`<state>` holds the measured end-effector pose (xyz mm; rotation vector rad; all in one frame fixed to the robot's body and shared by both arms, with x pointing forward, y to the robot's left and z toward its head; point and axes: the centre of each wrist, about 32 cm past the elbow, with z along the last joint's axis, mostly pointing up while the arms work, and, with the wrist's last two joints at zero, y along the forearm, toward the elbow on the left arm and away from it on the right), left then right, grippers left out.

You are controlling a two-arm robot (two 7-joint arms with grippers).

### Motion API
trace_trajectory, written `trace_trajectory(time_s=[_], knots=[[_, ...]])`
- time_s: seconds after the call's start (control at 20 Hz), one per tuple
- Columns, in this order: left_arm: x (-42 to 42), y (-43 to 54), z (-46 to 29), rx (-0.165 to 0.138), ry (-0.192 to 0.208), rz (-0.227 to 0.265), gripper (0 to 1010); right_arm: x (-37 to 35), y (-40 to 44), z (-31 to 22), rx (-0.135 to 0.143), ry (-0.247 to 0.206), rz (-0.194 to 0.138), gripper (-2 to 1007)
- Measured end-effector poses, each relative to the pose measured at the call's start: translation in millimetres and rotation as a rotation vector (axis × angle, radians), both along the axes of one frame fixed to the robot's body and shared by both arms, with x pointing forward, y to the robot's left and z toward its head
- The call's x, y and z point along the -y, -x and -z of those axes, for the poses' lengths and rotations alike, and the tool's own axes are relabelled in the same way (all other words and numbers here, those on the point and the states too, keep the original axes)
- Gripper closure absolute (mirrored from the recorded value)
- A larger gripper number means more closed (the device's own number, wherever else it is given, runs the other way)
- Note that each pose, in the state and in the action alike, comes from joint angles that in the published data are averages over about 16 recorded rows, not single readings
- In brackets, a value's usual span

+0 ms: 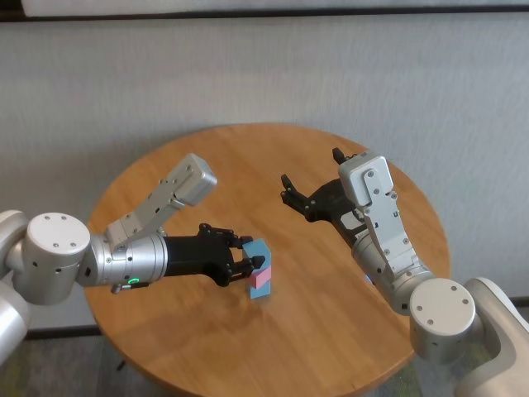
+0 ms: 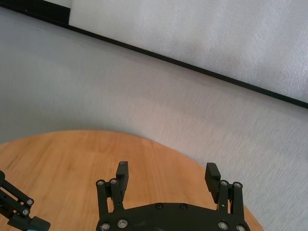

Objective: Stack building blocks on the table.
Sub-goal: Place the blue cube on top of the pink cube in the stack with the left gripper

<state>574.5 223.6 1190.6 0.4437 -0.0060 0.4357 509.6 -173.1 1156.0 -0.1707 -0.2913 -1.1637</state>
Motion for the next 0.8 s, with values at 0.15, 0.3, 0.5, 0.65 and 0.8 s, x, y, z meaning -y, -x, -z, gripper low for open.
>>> trace_trajectory(time_s=[0.15,0.3,0.5,0.65,0.8], knots=[[-0.1,0.0,0.1,0.001,0.001,0.001,610,0.0,0.0,0.0,0.000,0.000,0.000,0],[-0.1,0.0,0.1,0.002,0.001,0.001,609,0.0,0.0,0.0,0.000,0.000,0.000,0],[0.0,-0.1,0.2,0.003,0.001,0.002,609,0.0,0.0,0.0,0.000,0.000,0.000,0],[0.0,-0.1,0.2,0.003,0.001,0.002,597,0.0,0.0,0.0,0.000,0.000,0.000,0],[0.0,-0.1,0.1,0.003,0.001,0.002,567,0.0,0.0,0.0,0.000,0.000,0.000,0]])
